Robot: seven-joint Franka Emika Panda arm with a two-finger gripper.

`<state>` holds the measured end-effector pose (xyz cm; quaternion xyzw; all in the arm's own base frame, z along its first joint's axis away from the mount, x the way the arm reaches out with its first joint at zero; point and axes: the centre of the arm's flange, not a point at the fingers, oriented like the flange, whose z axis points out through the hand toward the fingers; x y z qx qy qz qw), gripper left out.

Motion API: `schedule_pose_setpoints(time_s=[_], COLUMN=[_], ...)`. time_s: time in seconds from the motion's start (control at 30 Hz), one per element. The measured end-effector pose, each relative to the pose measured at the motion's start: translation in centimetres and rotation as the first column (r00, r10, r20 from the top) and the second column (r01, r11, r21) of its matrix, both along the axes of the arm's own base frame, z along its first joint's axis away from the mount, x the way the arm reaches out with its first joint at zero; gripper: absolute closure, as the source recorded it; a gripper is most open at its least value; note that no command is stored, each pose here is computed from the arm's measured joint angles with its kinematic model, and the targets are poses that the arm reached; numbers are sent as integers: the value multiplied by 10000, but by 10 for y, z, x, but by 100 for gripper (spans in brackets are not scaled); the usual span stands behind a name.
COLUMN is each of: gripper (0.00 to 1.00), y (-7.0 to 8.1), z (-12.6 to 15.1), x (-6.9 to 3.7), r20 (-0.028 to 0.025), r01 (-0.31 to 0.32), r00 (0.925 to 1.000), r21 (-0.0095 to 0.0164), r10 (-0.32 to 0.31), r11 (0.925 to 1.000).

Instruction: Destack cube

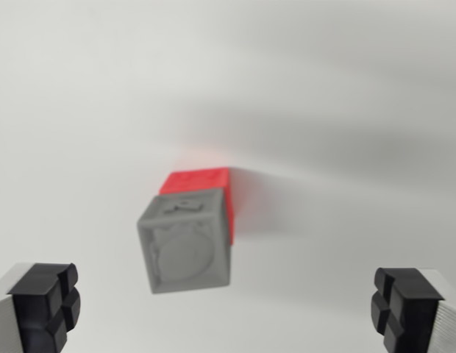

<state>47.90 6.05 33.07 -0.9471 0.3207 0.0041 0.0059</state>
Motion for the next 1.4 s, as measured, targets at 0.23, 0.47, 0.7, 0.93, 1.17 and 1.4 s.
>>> schedule_pose_setpoints(time_s=[0.23, 0.47, 0.7, 0.93, 1.17, 1.4], gripper=[0, 0, 0, 0, 0, 0], y=[7, 15, 22, 22, 22, 21], z=[-18, -37, -55, -90, -113, -139], x=[-21, -44, -61, -60, -60, -61], r20=[-11, -18, 8, -58, -11, -33], r01=[-334, -688, -976, -1023, -1035, -1023], r00=[9994, 9976, 9952, 9947, 9946, 9948], r21=[-39, -80, -120, -114, -118, -117], r10=[334, 688, 976, 1023, 1035, 1022], r11=[9994, 9976, 9952, 9947, 9946, 9947])
